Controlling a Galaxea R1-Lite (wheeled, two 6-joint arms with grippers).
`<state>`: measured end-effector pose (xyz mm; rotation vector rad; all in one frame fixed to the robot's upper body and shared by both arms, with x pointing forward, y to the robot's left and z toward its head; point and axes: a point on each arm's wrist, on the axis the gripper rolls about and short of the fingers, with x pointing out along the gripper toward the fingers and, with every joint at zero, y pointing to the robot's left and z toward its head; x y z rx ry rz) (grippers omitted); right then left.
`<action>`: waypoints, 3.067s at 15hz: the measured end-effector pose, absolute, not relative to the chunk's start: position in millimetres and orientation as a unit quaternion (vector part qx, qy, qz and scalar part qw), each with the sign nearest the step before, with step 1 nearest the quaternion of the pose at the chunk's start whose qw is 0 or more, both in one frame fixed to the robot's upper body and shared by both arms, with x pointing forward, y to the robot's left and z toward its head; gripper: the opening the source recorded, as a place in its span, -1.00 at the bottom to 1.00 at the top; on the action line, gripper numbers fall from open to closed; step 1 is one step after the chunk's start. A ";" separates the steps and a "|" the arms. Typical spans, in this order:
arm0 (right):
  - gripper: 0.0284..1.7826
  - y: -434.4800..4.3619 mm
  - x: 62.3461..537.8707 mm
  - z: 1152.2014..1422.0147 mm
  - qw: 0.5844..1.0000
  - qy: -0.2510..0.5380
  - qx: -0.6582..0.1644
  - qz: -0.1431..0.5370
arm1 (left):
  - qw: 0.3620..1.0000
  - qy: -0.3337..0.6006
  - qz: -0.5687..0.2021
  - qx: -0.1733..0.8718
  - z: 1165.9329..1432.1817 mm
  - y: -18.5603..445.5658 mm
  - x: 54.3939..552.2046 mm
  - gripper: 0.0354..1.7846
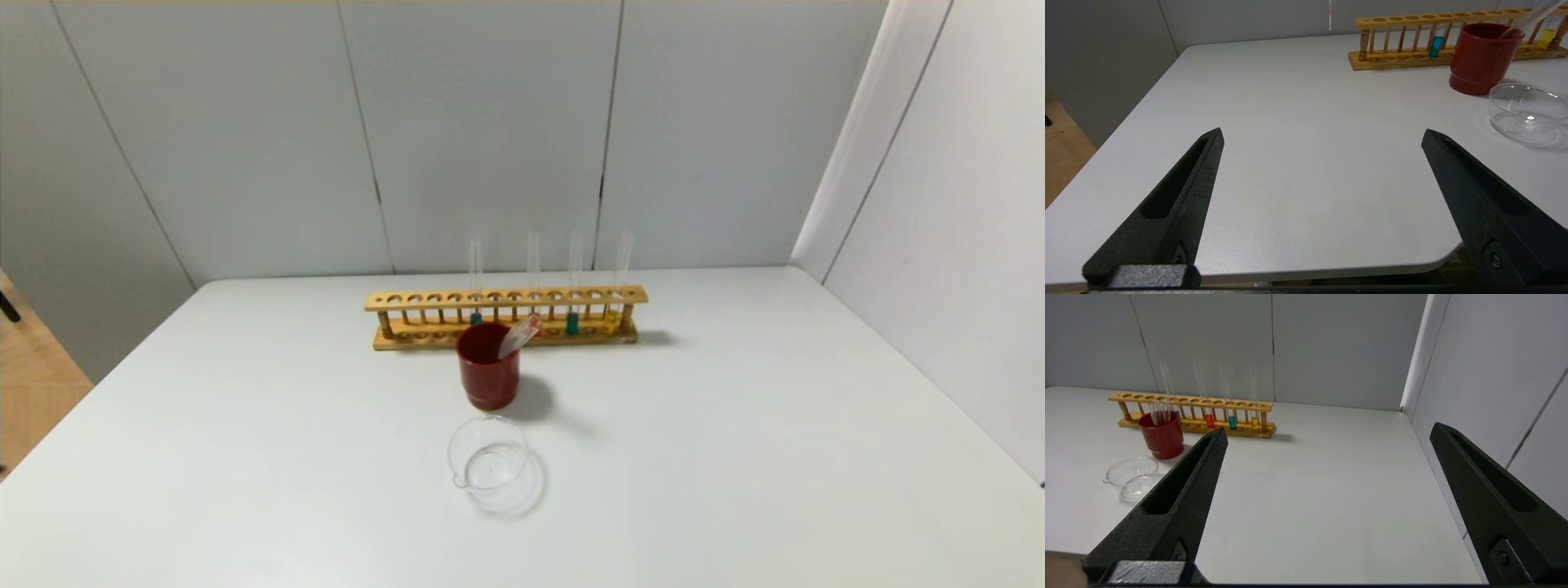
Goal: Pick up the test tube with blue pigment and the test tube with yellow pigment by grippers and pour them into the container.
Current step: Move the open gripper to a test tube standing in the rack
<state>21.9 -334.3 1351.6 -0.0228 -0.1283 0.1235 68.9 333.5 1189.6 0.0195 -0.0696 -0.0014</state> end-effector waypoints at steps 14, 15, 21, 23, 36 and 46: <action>0.95 -334.1 161.3 1496.3 0.998 -0.015 -0.013 0.056 | 0.999 -0.035 -0.001 0.010 1189.6 333.5 68.9 0.91; 0.95 -334.4 176.3 1501.7 0.998 -0.010 -0.012 0.055 | 0.999 -0.035 0.000 0.010 1189.6 333.5 68.9 0.91; 0.95 -337.7 286.3 1505.8 0.999 0.013 -0.003 0.048 | 0.999 -0.034 -0.001 0.010 1189.5 333.6 68.9 0.91; 0.95 -339.1 324.8 1495.9 0.998 0.036 0.002 0.048 | 0.999 -0.035 0.000 0.010 1189.5 333.5 68.9 0.91; 0.95 -278.3 456.6 1395.8 0.978 0.160 0.013 0.134 | 0.999 -0.035 0.000 0.010 1189.5 333.5 68.9 0.91; 0.95 -219.7 464.6 1326.5 0.966 0.161 -0.002 0.202 | 0.999 -0.035 0.000 0.010 1189.6 333.5 68.9 0.91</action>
